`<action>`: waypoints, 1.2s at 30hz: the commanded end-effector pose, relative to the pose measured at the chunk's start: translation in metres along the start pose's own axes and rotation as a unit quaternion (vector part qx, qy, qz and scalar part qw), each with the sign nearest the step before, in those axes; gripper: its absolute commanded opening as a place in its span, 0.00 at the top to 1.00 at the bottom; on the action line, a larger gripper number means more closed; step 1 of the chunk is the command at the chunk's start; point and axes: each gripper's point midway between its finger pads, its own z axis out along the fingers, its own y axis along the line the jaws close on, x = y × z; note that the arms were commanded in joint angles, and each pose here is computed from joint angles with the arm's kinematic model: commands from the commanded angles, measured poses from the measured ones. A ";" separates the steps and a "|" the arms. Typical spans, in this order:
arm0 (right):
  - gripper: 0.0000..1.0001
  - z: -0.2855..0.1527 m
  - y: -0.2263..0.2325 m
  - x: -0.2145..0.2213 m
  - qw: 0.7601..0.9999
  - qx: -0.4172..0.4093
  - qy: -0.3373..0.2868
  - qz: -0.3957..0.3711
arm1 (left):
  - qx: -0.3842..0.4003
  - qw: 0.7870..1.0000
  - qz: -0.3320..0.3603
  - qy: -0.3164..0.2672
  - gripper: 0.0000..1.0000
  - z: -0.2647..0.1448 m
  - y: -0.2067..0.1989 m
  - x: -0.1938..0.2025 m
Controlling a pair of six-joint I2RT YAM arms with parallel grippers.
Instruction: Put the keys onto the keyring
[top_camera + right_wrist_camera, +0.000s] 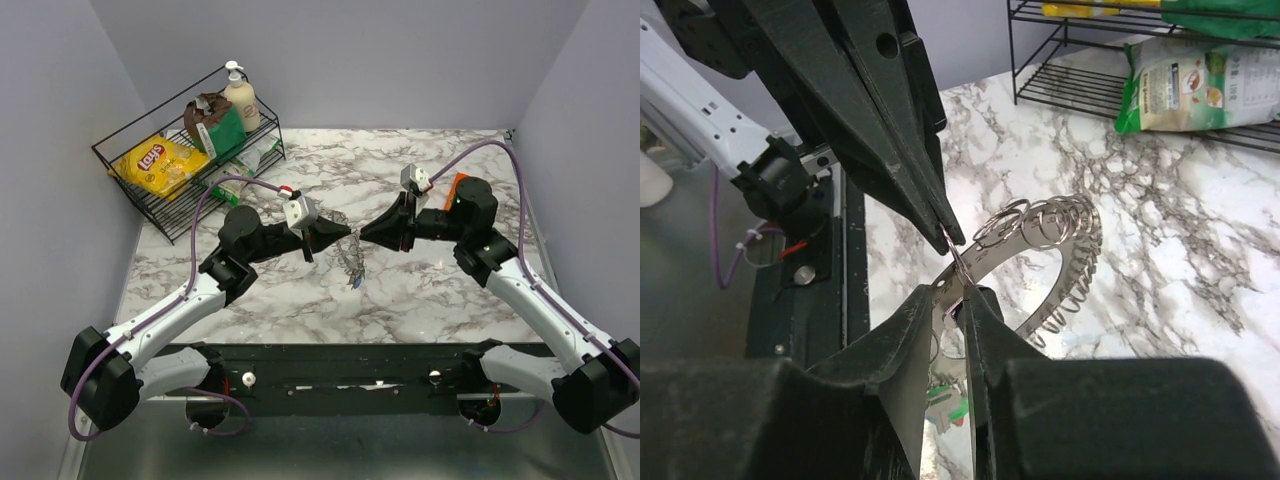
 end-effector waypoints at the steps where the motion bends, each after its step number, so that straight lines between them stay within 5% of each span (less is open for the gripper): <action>1: 0.80 0.005 0.008 -0.015 0.999 -0.036 -0.013 -0.013 | 0.018 0.999 0.030 -0.040 1.00 -0.003 -0.007 -0.025; 10: 0.99 0.012 0.001 0.001 0.999 -0.047 0.000 0.012 | 0.029 0.998 0.030 -0.046 1.00 -0.002 -0.011 -0.031; 36: 1.00 0.011 0.000 0.025 0.998 -0.044 0.026 0.039 | 0.000 0.998 0.030 -0.048 1.00 -0.003 0.000 -0.027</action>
